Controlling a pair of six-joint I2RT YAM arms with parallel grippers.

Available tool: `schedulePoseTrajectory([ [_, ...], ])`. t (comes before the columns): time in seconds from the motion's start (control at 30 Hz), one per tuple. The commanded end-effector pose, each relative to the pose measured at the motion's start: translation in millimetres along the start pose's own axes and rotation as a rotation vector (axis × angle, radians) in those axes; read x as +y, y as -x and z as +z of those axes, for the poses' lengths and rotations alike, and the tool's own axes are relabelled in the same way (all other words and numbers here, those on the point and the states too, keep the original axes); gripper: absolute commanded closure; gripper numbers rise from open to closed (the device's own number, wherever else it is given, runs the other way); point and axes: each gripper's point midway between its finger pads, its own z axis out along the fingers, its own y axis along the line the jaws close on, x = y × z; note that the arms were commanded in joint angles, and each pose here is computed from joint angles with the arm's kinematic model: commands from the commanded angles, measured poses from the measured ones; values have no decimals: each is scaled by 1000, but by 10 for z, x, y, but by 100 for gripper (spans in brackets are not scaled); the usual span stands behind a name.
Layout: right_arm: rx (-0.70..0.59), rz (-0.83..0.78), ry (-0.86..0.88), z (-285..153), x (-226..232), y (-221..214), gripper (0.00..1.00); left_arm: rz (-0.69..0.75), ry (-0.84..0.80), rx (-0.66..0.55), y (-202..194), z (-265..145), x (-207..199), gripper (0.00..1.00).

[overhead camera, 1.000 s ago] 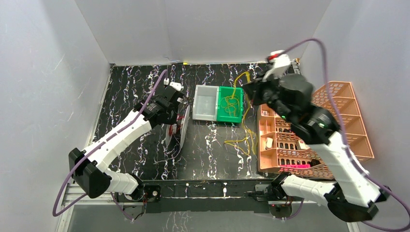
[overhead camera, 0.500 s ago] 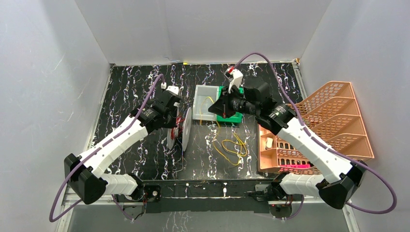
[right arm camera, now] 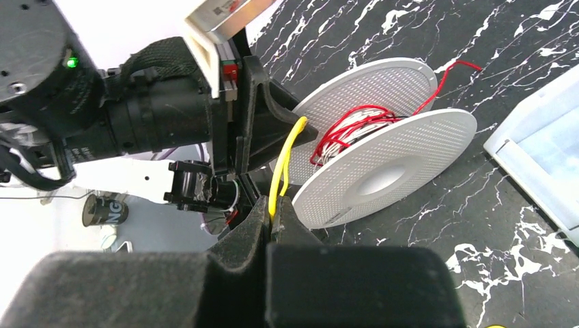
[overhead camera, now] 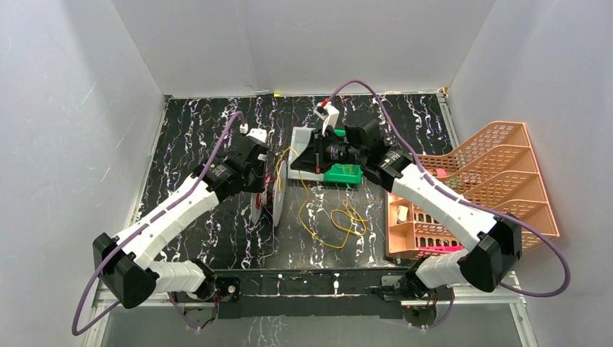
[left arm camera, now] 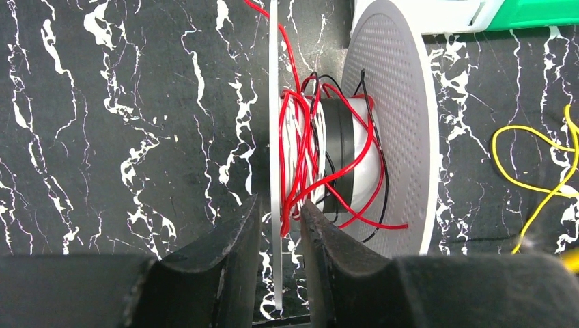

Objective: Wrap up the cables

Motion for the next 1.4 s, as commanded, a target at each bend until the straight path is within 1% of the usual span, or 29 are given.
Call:
schedulePoseTrajectory([
  [0.0, -34, -10, 75, 98, 137, 107, 100, -5, -26, -39, 44, -146, 18, 72],
  [0.17, -15, 8, 71, 224, 82, 78, 100, -22, -35, -78, 103, -242, 46, 67],
  [0.33, 9, 34, 71, 385, 33, 40, 100, -46, -68, -136, 187, -369, 41, 60],
  [0.57, 22, 79, 98, 550, 77, -10, 100, -58, -94, -191, 258, -443, 40, 44],
  [0.7, 19, 111, 101, 596, 79, -33, 100, -56, -111, -201, 249, -411, 8, 39],
  [0.9, 13, 148, 139, 625, 140, -41, 100, -52, -136, -184, 208, -320, -70, 37],
  [1.37, 27, 225, 117, 714, 12, -189, 100, -13, -95, -146, 74, -105, -40, 44],
])
